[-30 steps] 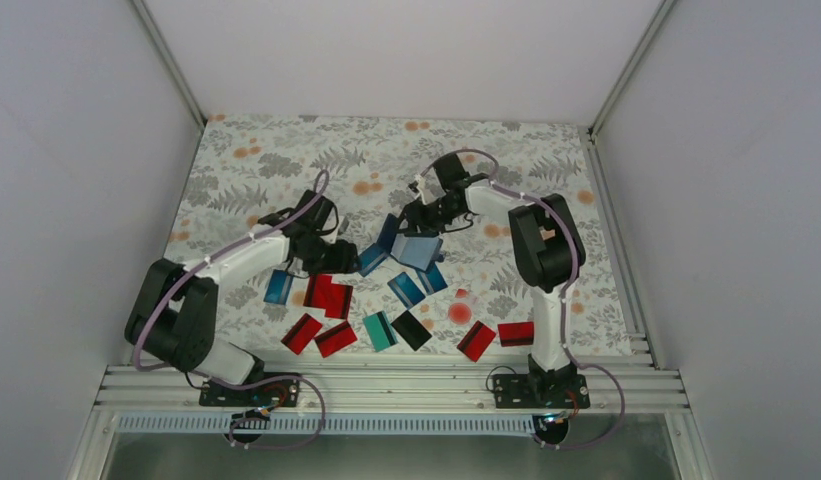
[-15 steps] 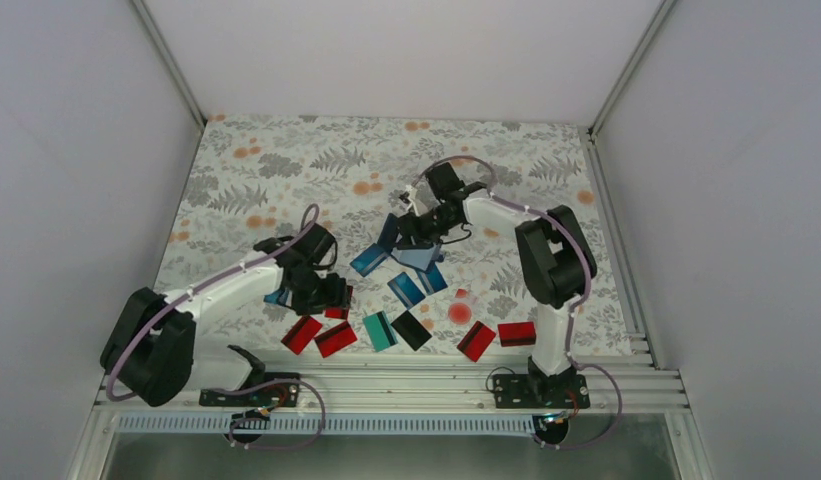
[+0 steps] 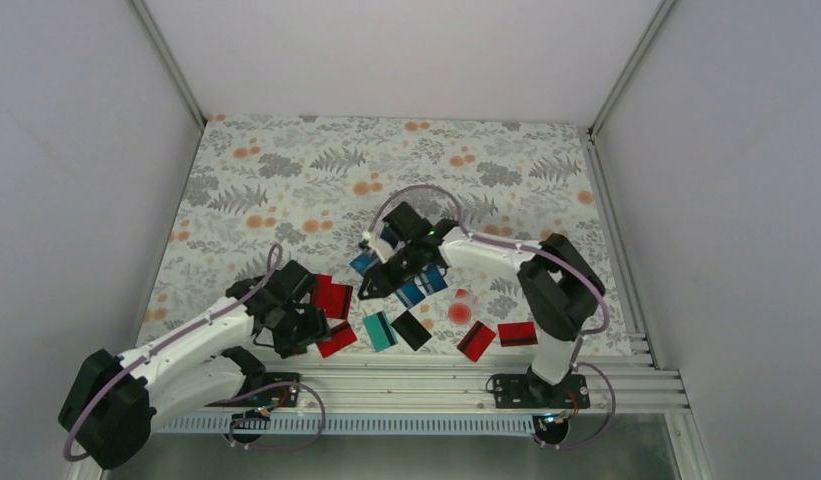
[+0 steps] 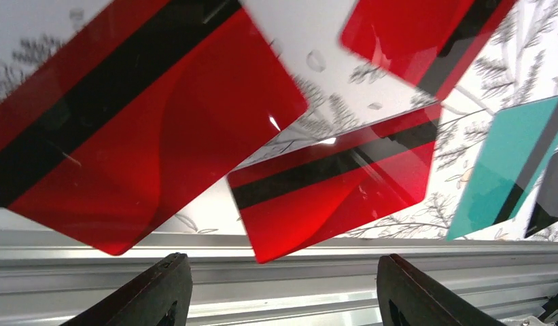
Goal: Put the credit cards into the card holder
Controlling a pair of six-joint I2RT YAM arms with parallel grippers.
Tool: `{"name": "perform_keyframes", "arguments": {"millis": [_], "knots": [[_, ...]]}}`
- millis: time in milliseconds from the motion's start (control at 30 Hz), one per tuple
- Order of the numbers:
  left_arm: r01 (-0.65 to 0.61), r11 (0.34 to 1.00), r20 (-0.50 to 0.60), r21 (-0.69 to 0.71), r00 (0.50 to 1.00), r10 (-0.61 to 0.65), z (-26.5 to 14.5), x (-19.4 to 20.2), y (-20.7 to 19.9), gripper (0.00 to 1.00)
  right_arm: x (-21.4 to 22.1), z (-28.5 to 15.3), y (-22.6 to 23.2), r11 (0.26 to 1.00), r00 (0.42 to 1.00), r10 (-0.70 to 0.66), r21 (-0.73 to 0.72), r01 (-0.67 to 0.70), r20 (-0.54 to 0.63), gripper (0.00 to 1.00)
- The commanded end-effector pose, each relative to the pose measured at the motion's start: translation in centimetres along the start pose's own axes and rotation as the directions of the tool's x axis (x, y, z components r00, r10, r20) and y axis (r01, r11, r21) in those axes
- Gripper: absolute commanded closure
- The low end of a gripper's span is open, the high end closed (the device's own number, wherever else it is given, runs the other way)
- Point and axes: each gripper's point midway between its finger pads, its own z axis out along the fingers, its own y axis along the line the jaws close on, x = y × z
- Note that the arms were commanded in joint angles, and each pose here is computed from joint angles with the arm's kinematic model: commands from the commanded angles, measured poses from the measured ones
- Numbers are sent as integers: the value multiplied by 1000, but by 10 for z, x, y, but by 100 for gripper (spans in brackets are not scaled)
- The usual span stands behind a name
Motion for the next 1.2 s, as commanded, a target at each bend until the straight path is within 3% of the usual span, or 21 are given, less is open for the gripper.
{"name": "perform_keyframes", "arguments": {"millis": [0, 333, 600, 1167], "knots": [[122, 991, -34, 55, 992, -120, 8, 13, 3, 32, 22, 42, 4, 995, 992, -85, 35, 89, -96, 62], [173, 974, -13, 150, 985, -172, 24, 7, -5, 34, 34, 87, -10, 995, 985, -69, 60, 79, -159, 63], [197, 971, 5, 137, 980, -200, 30, 5, 1, 36, 30, 97, -13, 996, 984, -66, 43, 74, -165, 67], [198, 954, 22, 224, 978, -208, 39, 2, -5, 43, 63, 121, -19, 999, 964, -35, 19, 42, -265, 86]]}}
